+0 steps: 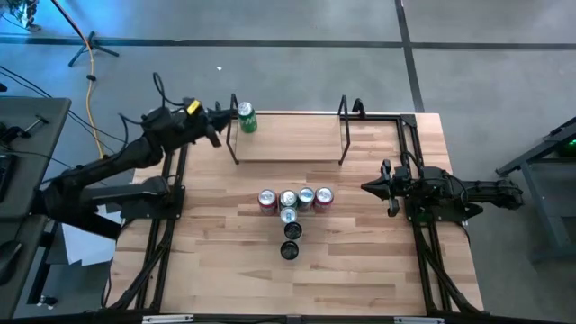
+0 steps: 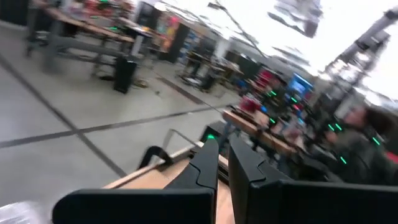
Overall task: Place canned beverage on shelf
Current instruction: Put the green soda can on the shelf aligned with the green soda can
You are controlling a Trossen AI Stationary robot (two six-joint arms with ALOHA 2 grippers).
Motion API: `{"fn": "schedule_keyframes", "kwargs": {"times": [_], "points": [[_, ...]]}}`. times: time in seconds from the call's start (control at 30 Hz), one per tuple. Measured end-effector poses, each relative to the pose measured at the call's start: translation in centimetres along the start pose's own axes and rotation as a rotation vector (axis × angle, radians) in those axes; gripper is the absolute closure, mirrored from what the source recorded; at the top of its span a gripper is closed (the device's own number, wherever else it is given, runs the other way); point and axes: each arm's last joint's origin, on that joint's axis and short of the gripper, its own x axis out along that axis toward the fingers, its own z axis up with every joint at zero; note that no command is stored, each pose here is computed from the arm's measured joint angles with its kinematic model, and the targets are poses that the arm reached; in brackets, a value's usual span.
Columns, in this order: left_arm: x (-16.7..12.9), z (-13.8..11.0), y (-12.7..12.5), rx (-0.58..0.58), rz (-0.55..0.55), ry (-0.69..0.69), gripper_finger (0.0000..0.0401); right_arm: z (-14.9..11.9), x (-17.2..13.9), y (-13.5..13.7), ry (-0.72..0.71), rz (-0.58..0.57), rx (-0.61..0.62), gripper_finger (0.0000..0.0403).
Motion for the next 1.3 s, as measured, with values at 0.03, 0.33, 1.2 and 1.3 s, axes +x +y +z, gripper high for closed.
{"fn": "schedule_keyframes", "kwargs": {"times": [0.03,0.33,1.2,1.3], "points": [[0.1,0.0,-0.5,0.018,-0.024,0.008,0.0401,0.0,0.0,0.0,0.000,0.000,0.000,0.0402],[-0.3,-0.6,-3.1,0.032,-0.165,0.060,0.0401,0.0,0.0,0.0,0.000,-0.001,0.000,0.0402],[-2.3,-0.8,-5.8,0.038,-0.400,0.105,0.0401,0.0,0.0,0.0,0.000,0.000,0.000,0.0402],[-2.5,-0.8,-5.8,0.040,-0.396,0.115,0.0401,0.0,0.0,0.0,0.000,0.000,0.000,0.0402]]}}
